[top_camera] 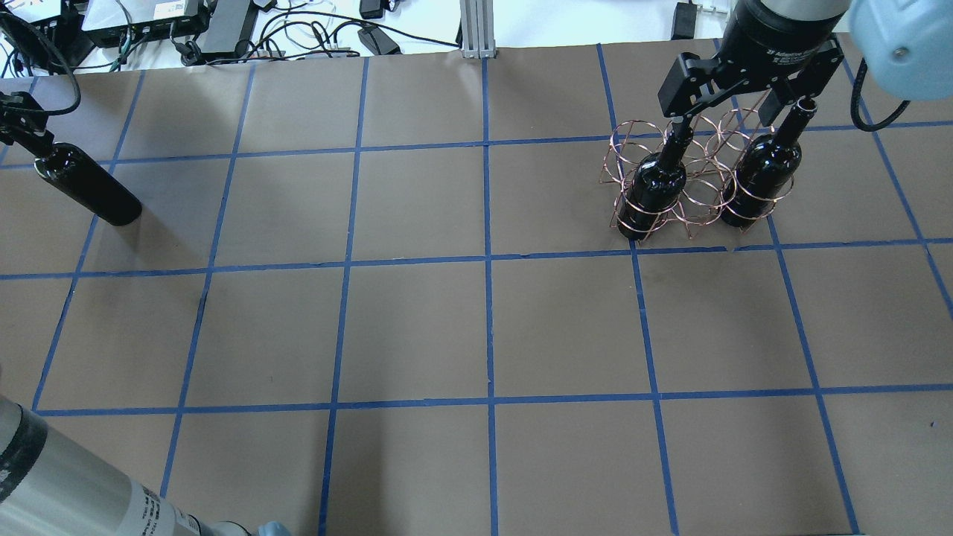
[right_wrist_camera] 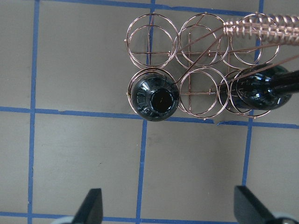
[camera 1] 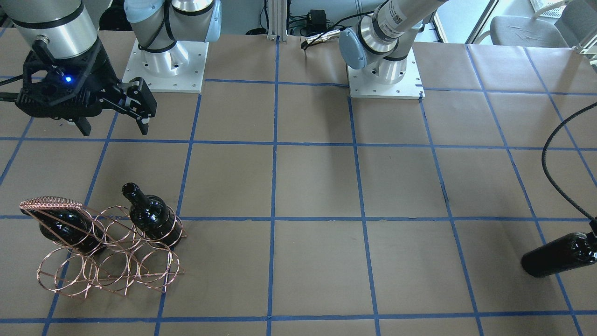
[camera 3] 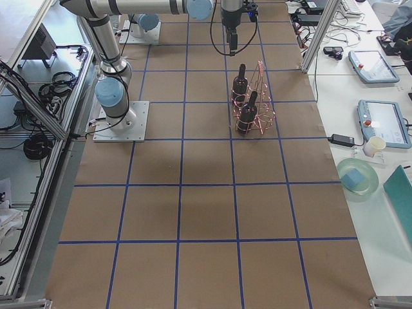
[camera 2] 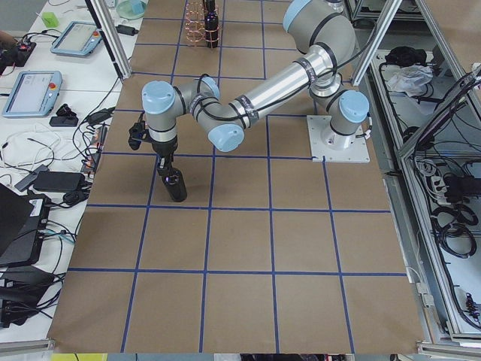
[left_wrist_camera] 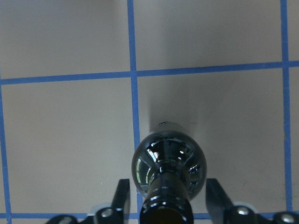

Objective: Place wine into wine basket
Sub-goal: 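Carry the held bottle with the left gripper toward the table center, then set the bottle upright on the table and open the left gripper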

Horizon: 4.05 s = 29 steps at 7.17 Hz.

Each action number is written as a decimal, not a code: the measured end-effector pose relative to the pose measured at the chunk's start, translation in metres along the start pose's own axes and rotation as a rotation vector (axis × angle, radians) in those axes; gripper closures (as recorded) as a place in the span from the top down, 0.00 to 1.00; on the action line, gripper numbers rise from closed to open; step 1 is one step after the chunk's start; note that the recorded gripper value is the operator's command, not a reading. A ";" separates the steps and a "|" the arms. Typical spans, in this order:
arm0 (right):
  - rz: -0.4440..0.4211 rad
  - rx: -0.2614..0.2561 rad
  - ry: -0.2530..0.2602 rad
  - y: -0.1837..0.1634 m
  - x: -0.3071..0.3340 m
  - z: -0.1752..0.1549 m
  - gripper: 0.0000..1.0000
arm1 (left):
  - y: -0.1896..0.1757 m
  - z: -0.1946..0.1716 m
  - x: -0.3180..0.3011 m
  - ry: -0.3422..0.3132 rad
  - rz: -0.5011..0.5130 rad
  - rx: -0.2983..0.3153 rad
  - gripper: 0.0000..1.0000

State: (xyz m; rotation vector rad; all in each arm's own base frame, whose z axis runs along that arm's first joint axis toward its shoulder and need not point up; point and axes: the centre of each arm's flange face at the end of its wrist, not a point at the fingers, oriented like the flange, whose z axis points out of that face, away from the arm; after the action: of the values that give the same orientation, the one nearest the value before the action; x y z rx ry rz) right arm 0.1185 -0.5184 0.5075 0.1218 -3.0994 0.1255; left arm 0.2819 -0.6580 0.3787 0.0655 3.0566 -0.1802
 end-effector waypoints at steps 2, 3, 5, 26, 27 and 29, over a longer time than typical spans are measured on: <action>0.000 0.000 0.000 0.000 0.000 0.000 1.00 | 0.000 0.000 0.000 -0.002 0.001 -0.002 0.52; 0.000 0.000 0.000 0.000 0.000 0.000 1.00 | 0.000 0.000 0.000 -0.002 0.001 -0.002 0.52; -0.001 0.000 0.000 0.000 0.000 0.000 1.00 | 0.000 0.001 0.000 -0.001 0.002 -0.003 0.20; -0.001 0.000 0.000 0.000 0.000 0.000 1.00 | 0.149 -0.078 0.450 0.092 -0.135 -0.105 0.00; -0.001 0.000 0.000 0.000 0.000 0.000 1.00 | 0.153 -0.072 0.453 0.091 -0.130 -0.117 0.00; -0.001 0.000 0.000 0.000 0.000 0.000 1.00 | 0.152 -0.062 0.455 0.090 -0.120 -0.135 0.00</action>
State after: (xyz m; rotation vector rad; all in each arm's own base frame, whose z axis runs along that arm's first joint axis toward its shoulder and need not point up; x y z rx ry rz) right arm 0.1185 -0.5184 0.5076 0.1241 -3.0991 0.1262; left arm -0.1686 -0.4821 0.3860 -0.1216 3.1547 0.0234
